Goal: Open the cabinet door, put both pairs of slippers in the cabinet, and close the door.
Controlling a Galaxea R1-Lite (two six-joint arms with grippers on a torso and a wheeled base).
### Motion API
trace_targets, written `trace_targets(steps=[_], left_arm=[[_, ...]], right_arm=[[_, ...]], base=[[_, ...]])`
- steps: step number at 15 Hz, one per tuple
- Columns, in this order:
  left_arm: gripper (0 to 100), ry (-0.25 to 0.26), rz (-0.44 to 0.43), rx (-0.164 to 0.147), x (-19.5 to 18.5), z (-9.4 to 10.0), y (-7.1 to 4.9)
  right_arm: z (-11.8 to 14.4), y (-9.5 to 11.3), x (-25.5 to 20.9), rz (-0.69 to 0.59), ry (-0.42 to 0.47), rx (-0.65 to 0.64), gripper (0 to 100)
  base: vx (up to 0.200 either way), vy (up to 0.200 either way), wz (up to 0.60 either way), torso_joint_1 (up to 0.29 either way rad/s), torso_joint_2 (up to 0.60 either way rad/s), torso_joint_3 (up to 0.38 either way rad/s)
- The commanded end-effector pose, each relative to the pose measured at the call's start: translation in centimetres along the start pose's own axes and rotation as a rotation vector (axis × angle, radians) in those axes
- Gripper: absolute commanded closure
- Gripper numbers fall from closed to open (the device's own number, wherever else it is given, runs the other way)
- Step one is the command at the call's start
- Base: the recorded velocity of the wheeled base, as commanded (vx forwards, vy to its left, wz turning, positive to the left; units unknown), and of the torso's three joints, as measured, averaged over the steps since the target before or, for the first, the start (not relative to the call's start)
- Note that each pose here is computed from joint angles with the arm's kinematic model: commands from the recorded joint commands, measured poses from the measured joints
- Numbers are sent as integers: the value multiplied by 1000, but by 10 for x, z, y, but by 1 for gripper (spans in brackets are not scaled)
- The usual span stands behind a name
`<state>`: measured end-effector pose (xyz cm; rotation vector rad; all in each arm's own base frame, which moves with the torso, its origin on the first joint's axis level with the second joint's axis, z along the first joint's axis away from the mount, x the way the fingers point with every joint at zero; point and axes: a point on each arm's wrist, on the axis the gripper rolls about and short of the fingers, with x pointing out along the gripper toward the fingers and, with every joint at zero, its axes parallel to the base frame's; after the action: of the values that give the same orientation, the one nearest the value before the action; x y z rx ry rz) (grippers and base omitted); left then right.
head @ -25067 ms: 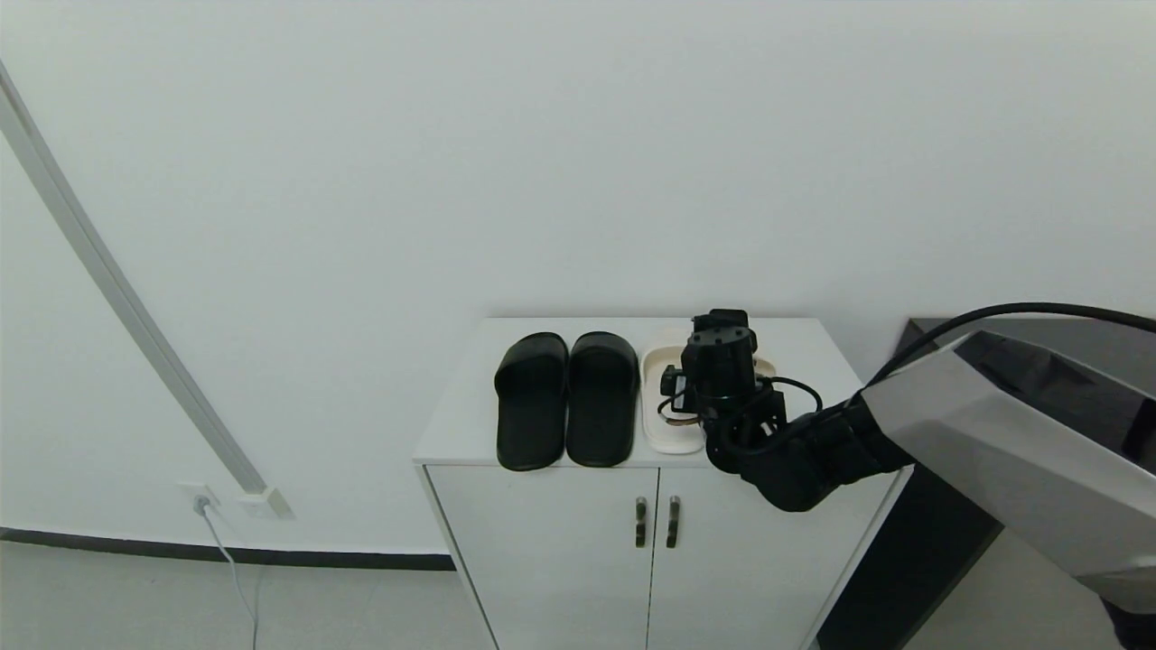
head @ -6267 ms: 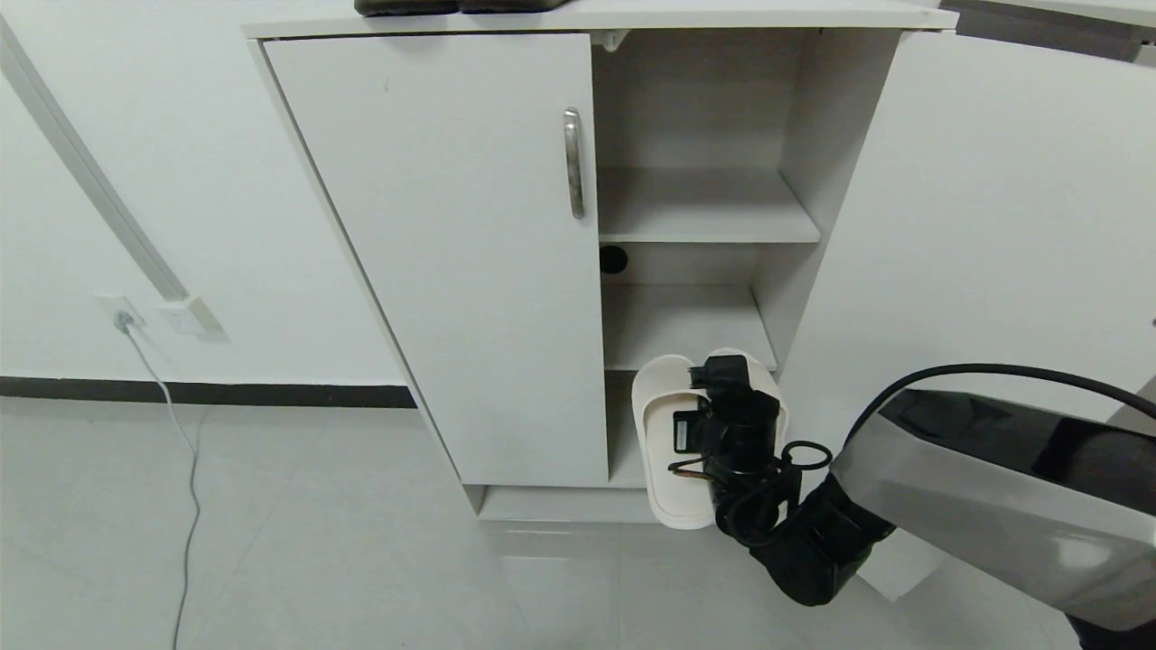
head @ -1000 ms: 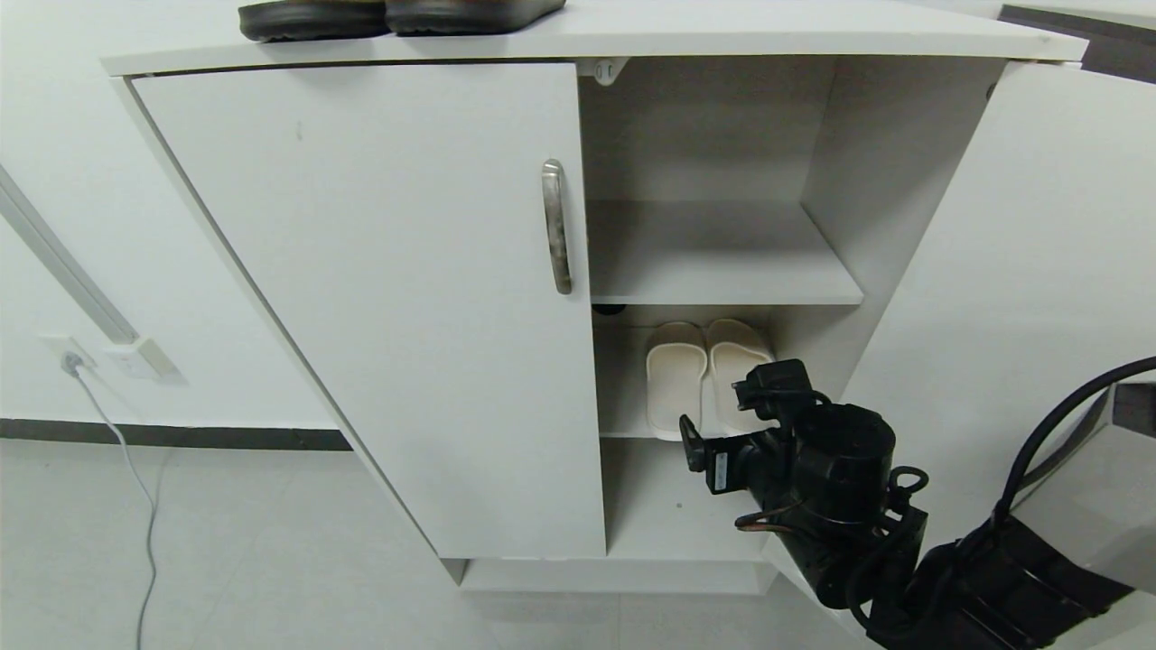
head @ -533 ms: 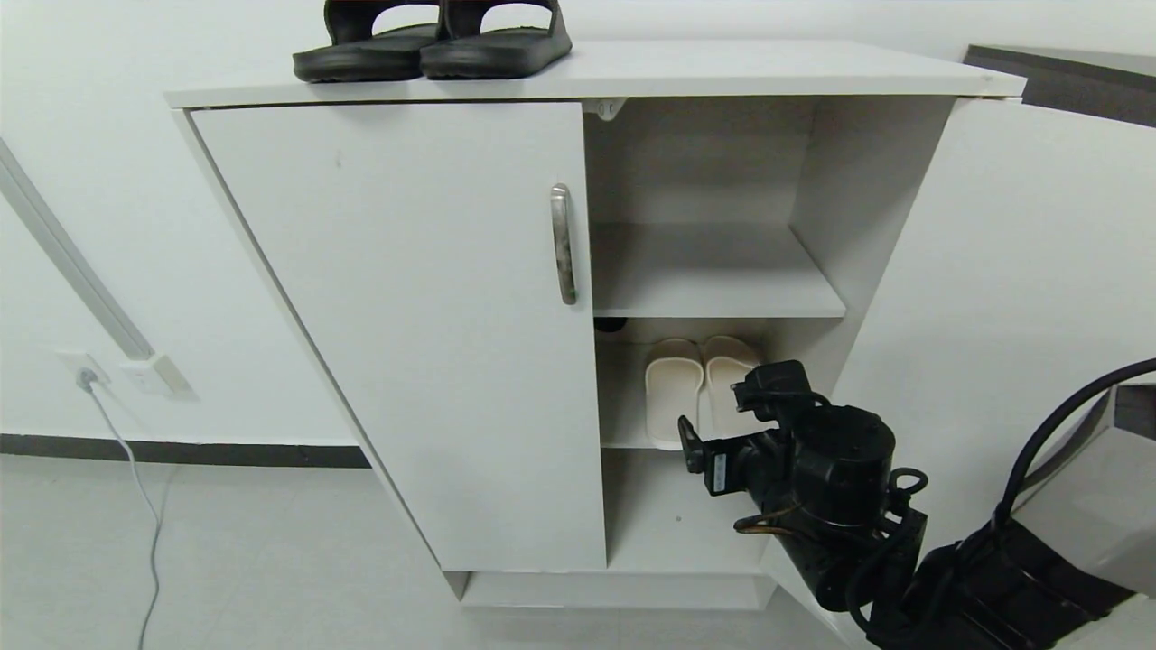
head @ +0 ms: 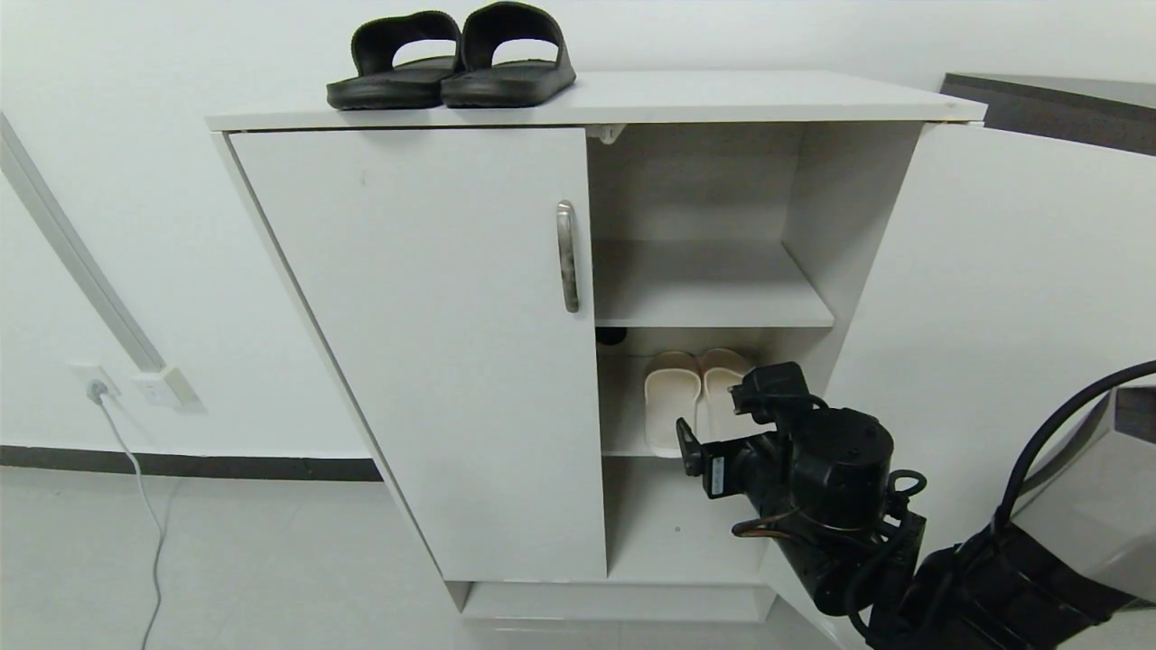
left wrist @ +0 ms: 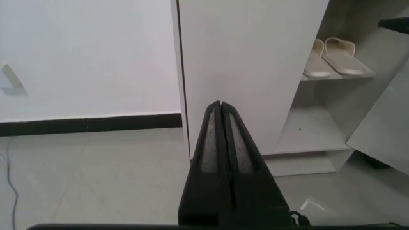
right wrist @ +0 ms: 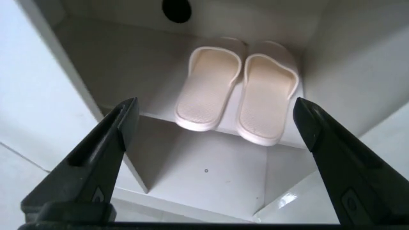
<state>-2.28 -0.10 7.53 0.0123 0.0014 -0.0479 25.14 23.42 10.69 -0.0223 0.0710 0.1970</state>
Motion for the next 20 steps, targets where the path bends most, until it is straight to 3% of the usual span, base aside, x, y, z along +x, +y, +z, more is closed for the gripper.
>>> trace_targets(steps=[1, 6, 18, 20], left_arm=[[100, 1, 0, 0, 0, 0, 0], [100, 1, 0, 0, 0, 0, 0], [100, 1, 0, -5, 0, 0, 0], [100, 1, 0, -5, 0, 0, 0]], right_arm=[[-1, 2, -1, 7, 1, -1, 0], [1, 3, -3, 14, -5, 1, 0], [1, 4, -6, 20, -17, 1, 0], [0, 4, -7, 21, -14, -1, 0]], base=[[-200, 0, 0, -7, 2, 12], [-200, 0, 0, 3, 0, 4], [0, 0, 0, 0, 0, 0], [0, 200, 0, 0, 2, 5]])
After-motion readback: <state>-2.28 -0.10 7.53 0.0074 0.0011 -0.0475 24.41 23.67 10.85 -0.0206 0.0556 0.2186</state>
